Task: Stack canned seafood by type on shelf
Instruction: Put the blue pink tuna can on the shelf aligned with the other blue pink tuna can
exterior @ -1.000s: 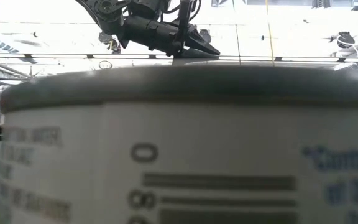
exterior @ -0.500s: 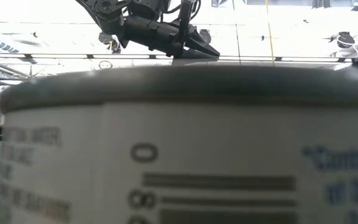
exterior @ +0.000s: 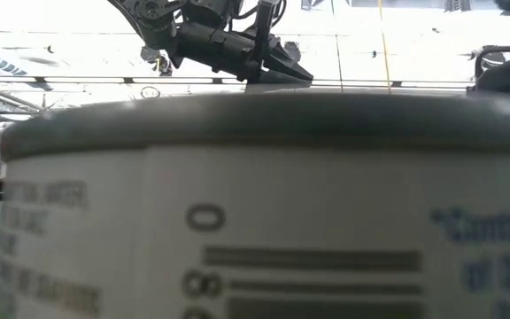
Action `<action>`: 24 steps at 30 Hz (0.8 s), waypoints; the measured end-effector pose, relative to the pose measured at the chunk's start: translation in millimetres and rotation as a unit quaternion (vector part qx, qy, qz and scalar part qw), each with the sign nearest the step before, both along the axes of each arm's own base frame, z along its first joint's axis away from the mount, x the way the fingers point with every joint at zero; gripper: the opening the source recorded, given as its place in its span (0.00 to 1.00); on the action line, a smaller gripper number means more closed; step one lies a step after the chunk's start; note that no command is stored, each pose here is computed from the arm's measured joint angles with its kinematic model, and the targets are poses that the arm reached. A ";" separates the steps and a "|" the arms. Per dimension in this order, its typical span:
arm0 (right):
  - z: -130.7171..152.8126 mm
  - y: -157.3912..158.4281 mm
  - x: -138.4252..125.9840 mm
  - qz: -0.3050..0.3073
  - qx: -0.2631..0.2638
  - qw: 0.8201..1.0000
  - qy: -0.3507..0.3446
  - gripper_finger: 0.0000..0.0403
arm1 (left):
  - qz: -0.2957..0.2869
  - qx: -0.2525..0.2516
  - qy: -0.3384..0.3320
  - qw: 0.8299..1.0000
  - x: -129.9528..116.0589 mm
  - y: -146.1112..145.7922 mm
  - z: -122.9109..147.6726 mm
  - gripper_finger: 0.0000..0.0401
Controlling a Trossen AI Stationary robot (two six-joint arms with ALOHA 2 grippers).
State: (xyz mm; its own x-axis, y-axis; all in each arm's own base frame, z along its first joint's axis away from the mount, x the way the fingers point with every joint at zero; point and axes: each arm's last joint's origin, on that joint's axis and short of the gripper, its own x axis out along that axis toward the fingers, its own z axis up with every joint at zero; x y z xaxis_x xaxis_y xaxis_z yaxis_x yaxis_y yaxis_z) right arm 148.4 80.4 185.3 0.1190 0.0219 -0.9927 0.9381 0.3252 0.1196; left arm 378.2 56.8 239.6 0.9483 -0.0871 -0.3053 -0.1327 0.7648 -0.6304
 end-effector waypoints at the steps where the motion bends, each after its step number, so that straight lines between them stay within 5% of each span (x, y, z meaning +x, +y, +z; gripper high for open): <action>1: 0.1 -0.2 1.1 0.005 0.014 1.000 0.003 0.00 | 0.000 0.001 0.000 1.000 0.0 0.0 0.0 0.11; 8: 1.1 5.5 0.7 0.051 0.119 0.991 0.041 0.00 | -0.001 0.002 0.000 1.000 0.0 0.0 0.0 0.11; 17: -31.6 -3.0 -14.8 0.037 0.087 0.990 0.105 0.00 | -0.003 0.010 -0.001 1.000 0.0 0.0 -0.1 0.11; 24: -34.0 -7.2 -3.0 -0.001 0.049 0.998 0.032 0.00 | -0.003 0.010 0.001 1.000 -0.3 0.7 -0.4 0.11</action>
State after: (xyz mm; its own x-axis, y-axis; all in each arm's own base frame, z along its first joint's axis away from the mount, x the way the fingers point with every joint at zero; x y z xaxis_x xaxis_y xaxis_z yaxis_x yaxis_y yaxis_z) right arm 145.3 73.2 151.2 0.0554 0.1188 -0.9914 0.9455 0.3130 0.0904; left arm 378.0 57.6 239.2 0.9470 -0.0862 -0.3095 -0.1302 0.7776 -0.6151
